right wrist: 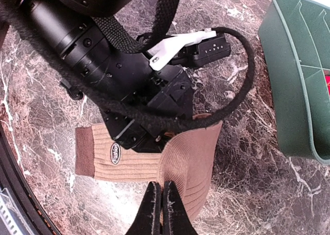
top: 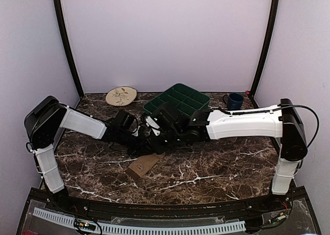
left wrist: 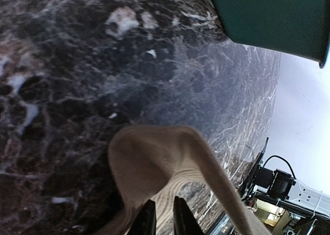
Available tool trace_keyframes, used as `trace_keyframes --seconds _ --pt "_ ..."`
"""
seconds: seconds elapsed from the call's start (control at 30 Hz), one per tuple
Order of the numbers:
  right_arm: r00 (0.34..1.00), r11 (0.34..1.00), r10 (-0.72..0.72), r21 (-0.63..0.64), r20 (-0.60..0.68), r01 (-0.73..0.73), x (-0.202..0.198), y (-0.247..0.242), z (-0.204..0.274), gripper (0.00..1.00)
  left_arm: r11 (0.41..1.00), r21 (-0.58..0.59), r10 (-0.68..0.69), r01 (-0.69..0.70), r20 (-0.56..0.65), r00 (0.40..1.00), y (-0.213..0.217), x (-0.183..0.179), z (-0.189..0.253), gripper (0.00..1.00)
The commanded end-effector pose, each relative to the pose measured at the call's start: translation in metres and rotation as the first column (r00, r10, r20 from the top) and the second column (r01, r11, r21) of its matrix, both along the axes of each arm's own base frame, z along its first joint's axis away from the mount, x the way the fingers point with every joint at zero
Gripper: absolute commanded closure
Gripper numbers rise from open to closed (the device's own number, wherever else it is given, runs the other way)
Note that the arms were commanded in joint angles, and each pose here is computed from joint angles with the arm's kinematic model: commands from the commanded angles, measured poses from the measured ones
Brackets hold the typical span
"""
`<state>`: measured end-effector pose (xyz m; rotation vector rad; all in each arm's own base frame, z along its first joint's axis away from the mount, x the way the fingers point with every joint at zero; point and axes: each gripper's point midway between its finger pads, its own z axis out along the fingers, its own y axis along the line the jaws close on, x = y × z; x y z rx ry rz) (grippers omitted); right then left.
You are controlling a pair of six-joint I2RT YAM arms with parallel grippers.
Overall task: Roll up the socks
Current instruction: Fold the sock at the center of the board.
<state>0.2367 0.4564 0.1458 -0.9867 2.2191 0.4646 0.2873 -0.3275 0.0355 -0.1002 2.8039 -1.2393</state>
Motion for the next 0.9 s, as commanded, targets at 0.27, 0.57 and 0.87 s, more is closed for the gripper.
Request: trace_keyframes --seconds 0.27,0.57,0.87 --pt "1.000 0.996 0.009 0.088 -0.004 -0.009 -0.002 0.005 0.025 1.00 0.997 0.058 0.055 -0.056 0.016 0.998 0.020 0.021 -0.005 0.84" --pt "0.997 0.994 0.068 0.092 -0.028 -0.065 -0.019 0.010 0.021 1.00 0.996 0.077 0.055 -0.055 -0.005 0.998 0.020 0.022 -0.014 0.84" --pt "0.980 0.979 0.184 0.101 -0.071 -0.177 -0.043 0.030 0.012 1.00 0.996 0.072 0.045 -0.043 -0.030 0.999 0.020 0.015 -0.020 0.86"
